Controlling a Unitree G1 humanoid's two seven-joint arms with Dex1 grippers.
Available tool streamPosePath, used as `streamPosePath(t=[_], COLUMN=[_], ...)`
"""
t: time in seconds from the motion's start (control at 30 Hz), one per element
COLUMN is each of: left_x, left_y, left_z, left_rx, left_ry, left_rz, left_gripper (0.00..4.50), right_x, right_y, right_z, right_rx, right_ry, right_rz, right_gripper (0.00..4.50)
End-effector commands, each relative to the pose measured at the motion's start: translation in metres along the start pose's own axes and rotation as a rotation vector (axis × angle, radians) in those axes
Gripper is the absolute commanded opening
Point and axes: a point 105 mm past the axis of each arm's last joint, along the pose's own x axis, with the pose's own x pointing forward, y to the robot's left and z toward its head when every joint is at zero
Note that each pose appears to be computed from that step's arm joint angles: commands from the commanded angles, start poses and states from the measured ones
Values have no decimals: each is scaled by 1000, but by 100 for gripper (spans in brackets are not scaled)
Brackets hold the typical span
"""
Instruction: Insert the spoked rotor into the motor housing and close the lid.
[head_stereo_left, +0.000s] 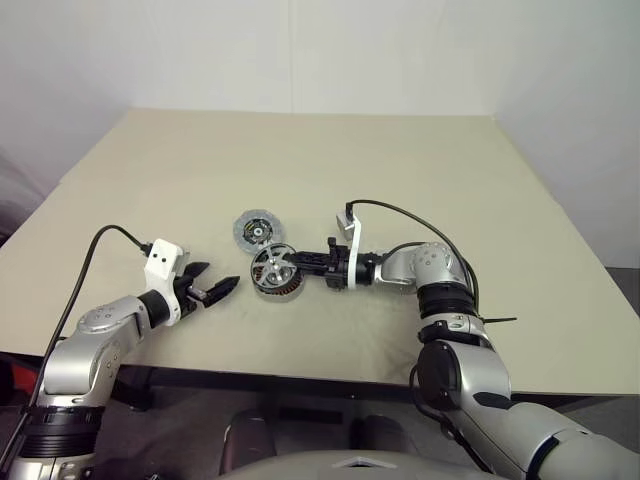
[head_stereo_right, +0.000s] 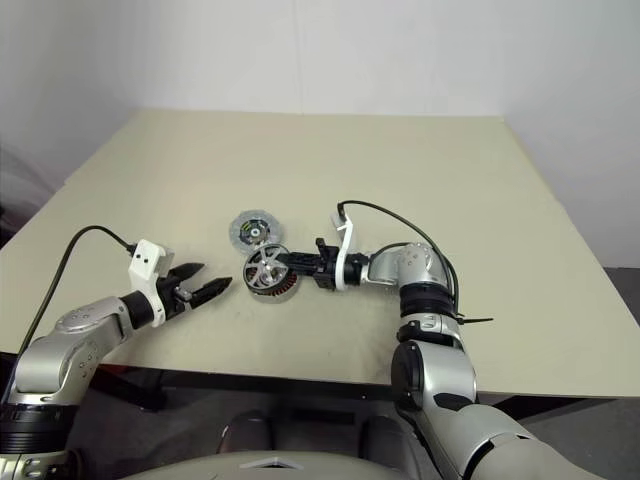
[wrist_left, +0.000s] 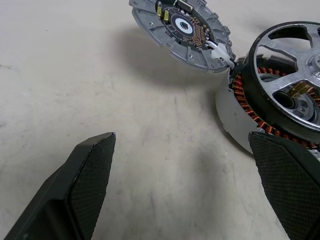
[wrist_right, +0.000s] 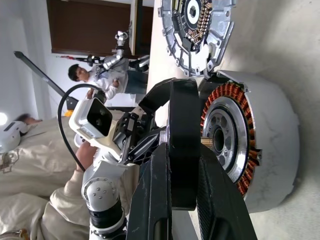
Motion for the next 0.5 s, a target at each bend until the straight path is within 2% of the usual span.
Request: streamPosePath(t=[0.03, 0.27, 0.33, 0.5], left_x=[-5, -4, -4, -3], left_y=[2, 2, 2, 3], left_z=[15, 15, 15, 16], left_rx=[48, 49, 48, 47], left_ry=[-38, -39, -40, -41], left_rz=[13, 13, 14, 18], left_gripper=[450, 450, 450, 450], right_x=[1, 1, 1, 1], right_y=[9, 7, 7, 12], right_z=[3, 4, 5, 6], right_rx=[-27, -30, -36, -77], right_ry=[-14, -20, -21, -20], right_rz=[32, 26, 23, 38], right_gripper=[34, 34, 110, 268])
